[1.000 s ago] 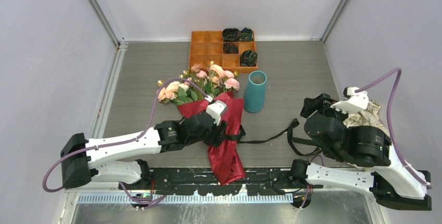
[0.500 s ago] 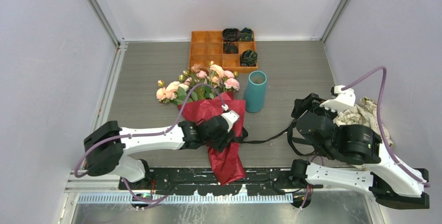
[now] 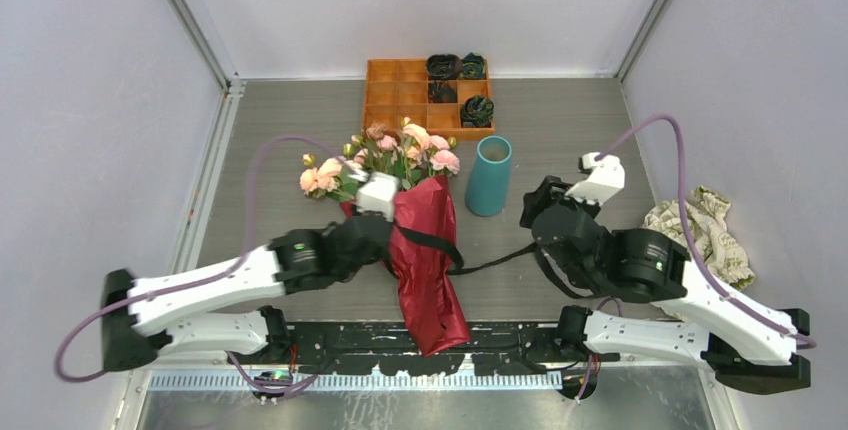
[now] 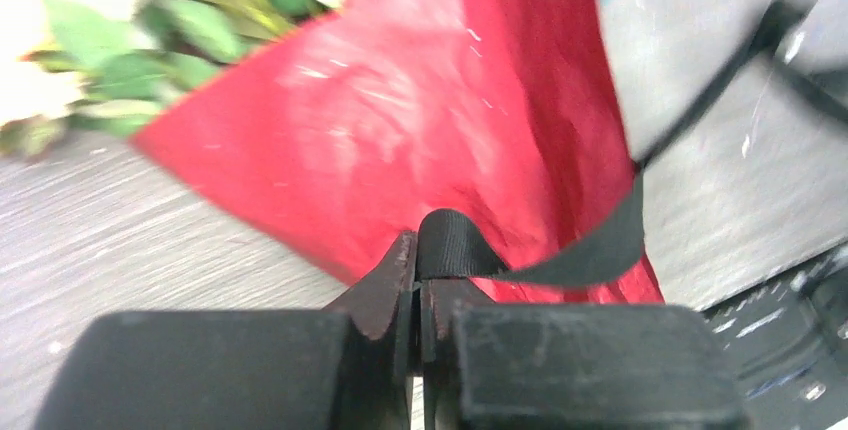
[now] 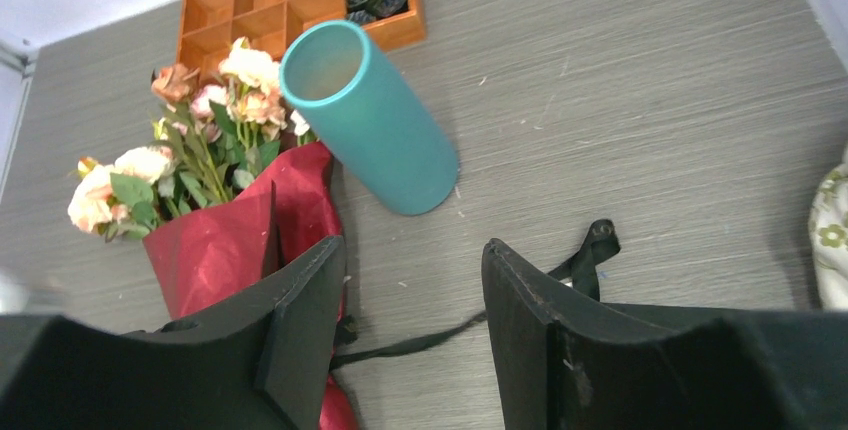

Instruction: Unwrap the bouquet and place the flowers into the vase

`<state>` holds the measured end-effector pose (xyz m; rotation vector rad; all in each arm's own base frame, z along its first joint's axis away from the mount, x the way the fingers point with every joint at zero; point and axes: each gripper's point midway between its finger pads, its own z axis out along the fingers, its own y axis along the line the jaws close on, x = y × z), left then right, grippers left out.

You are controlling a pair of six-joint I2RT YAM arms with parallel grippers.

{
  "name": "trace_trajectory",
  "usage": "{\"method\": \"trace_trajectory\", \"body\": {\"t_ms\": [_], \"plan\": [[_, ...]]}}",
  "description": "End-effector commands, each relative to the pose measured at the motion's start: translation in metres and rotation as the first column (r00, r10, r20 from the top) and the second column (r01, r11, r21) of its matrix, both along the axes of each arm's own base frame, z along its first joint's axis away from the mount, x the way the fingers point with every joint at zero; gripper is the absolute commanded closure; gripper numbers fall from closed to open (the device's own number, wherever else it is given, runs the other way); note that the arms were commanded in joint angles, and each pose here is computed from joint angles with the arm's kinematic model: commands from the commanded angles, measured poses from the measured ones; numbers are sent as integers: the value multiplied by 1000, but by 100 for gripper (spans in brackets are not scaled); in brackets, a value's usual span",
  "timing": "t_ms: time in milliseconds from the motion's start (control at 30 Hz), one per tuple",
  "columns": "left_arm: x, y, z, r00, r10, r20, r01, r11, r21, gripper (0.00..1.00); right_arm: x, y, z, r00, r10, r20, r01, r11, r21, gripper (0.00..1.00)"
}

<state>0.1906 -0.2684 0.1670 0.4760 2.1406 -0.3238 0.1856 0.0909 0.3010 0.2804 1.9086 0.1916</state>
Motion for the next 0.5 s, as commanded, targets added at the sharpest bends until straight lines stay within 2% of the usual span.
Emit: {"method": "trace_trajectory", "body": {"t_ms": [0, 67, 167, 367, 467], "plan": [[9, 100, 28, 923, 364, 126, -363, 931, -31, 94, 8, 46, -1, 994, 109, -15, -109, 994, 12, 41], [2, 135, 19, 874, 471, 124, -472, 882, -23, 92, 10, 65, -8, 987, 157, -42, -157, 988, 6, 40], [-14, 181, 5, 771, 632, 78, -631, 774, -38, 92, 10, 99, -23, 967, 236, -98, -235, 972, 19, 39], [-37, 241, -4, 590, 807, 33, -802, 590, -95, 90, 4, 148, -65, 916, 340, -214, -338, 940, 47, 36], [-36, 246, 4, 572, 820, 28, -810, 570, -141, 85, 4, 161, -82, 899, 357, -255, -357, 933, 46, 36]]}}
